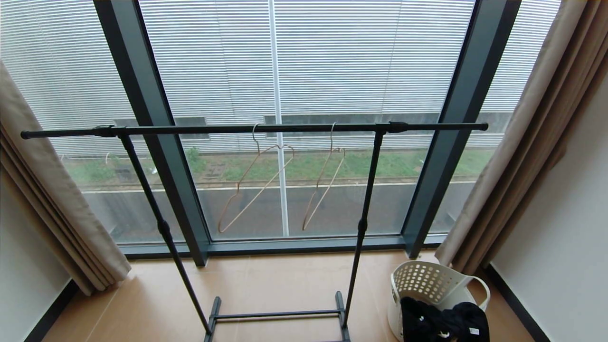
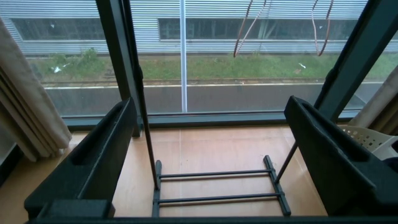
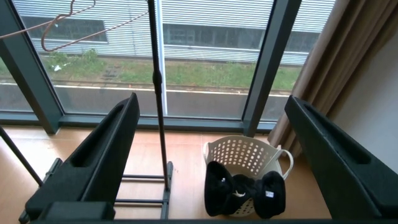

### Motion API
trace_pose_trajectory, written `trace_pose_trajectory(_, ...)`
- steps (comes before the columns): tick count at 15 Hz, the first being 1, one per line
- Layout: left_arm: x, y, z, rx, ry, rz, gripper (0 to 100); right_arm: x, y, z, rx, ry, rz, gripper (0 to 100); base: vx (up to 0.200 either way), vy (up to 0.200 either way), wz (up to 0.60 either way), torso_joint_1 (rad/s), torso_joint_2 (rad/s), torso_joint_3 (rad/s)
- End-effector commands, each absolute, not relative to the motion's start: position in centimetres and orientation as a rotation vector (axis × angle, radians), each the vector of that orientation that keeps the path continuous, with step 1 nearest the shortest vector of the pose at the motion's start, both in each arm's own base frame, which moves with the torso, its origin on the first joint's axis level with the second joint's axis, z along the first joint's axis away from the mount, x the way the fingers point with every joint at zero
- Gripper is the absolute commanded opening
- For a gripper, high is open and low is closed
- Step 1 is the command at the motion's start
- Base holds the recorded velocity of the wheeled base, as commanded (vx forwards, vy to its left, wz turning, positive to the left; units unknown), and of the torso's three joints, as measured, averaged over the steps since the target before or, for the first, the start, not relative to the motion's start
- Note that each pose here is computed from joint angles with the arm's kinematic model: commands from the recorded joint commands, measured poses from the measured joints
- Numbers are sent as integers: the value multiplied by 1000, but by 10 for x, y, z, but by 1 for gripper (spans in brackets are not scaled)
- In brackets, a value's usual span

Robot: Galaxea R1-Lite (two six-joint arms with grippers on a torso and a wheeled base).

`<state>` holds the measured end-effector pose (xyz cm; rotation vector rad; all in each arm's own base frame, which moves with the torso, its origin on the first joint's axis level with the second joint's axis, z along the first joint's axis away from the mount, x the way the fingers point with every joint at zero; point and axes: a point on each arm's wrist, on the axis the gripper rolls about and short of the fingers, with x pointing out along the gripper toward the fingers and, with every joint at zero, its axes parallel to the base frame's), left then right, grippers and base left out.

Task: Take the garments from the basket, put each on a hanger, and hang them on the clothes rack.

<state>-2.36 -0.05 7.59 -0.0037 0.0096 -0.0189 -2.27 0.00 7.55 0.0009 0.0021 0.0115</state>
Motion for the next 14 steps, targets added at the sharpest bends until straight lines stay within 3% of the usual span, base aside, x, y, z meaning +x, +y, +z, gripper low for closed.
trace_pose_trajectory(1, -24, -1, 76, -5, 11, -18, 100, -23, 0, 76, 0, 2, 12, 100, 0, 0, 0, 0, 0, 0)
trace_pose_trajectory(8, -24, -1, 76, -6, 11, -21, 100, -23, 0, 76, -3, 3, 12, 100, 0, 0, 0, -12, 23, 15)
trace_pose_trajectory(14, -24, -1, 76, -8, 11, -21, 100, -23, 0, 76, -3, 3, 12, 100, 0, 0, 0, -147, 329, 173)
